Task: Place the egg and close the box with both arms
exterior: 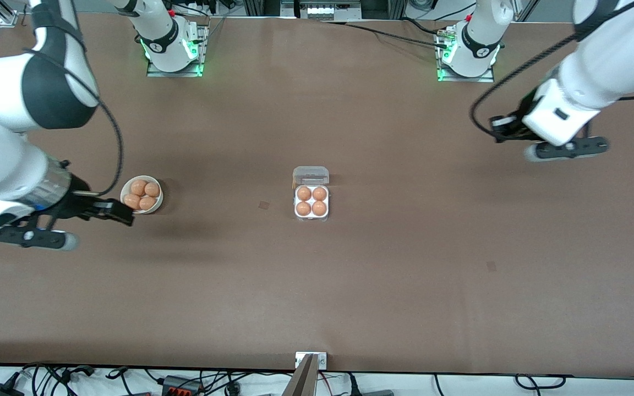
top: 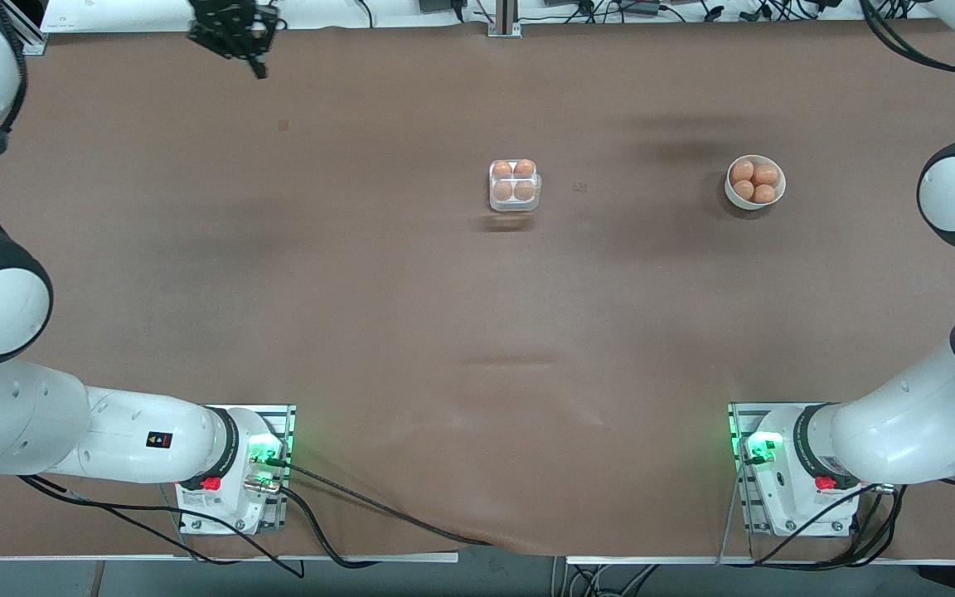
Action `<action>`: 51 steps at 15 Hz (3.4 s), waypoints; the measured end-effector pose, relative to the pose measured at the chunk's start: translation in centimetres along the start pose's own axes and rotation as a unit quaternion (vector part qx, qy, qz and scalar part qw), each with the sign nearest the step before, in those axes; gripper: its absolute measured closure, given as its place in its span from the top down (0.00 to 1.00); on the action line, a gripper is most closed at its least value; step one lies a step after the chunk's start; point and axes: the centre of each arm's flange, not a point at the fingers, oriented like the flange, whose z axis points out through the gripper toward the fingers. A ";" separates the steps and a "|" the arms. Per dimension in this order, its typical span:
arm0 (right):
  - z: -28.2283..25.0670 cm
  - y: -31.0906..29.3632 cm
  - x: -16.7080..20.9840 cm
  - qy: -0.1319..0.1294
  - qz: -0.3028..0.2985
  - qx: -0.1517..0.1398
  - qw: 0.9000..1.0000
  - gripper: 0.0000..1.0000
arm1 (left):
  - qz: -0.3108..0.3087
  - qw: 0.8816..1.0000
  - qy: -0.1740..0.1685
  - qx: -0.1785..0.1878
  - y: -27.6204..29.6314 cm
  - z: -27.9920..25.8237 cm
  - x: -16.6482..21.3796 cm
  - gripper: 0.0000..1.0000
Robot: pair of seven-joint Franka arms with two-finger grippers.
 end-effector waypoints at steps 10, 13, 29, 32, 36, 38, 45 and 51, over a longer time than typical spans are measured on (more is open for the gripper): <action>-7.7 13.0 -2.4 -0.018 -0.027 0.001 0.999 1.00 | 0.037 0.995 -0.059 -0.068 15.5 13.1 3.7 0.01; -7.3 13.0 -3.8 -0.031 -0.032 -0.002 0.999 1.00 | 0.046 0.992 -0.093 -0.066 18.1 18.4 3.6 0.01; -6.0 13.0 -10.8 -0.027 -0.044 -0.009 0.999 1.00 | 0.073 0.990 -0.119 -0.038 28.8 31.9 -2.9 0.01; -6.2 12.9 -10.7 -0.019 -0.049 -0.008 0.999 1.00 | 0.072 0.989 -0.123 -0.033 29.4 35.2 -3.2 0.01; -6.7 12.9 -10.7 -0.011 -0.050 -0.008 0.999 1.00 | 0.065 0.991 -0.104 -0.045 29.4 36.1 -2.2 0.01; -6.8 12.9 -10.7 -0.010 -0.051 -0.008 0.999 1.00 | 0.057 0.993 -0.084 -0.056 29.2 35.9 -1.1 0.01; -6.8 12.8 -10.8 -0.010 -0.053 -0.008 0.998 1.00 | 0.043 0.994 -0.061 -0.074 28.6 34.6 2.1 0.01; -6.7 11.9 -10.8 -0.011 -0.063 -0.008 0.998 1.00 | 0.037 0.994 -0.074 -0.067 26.5 28.5 3.2 0.01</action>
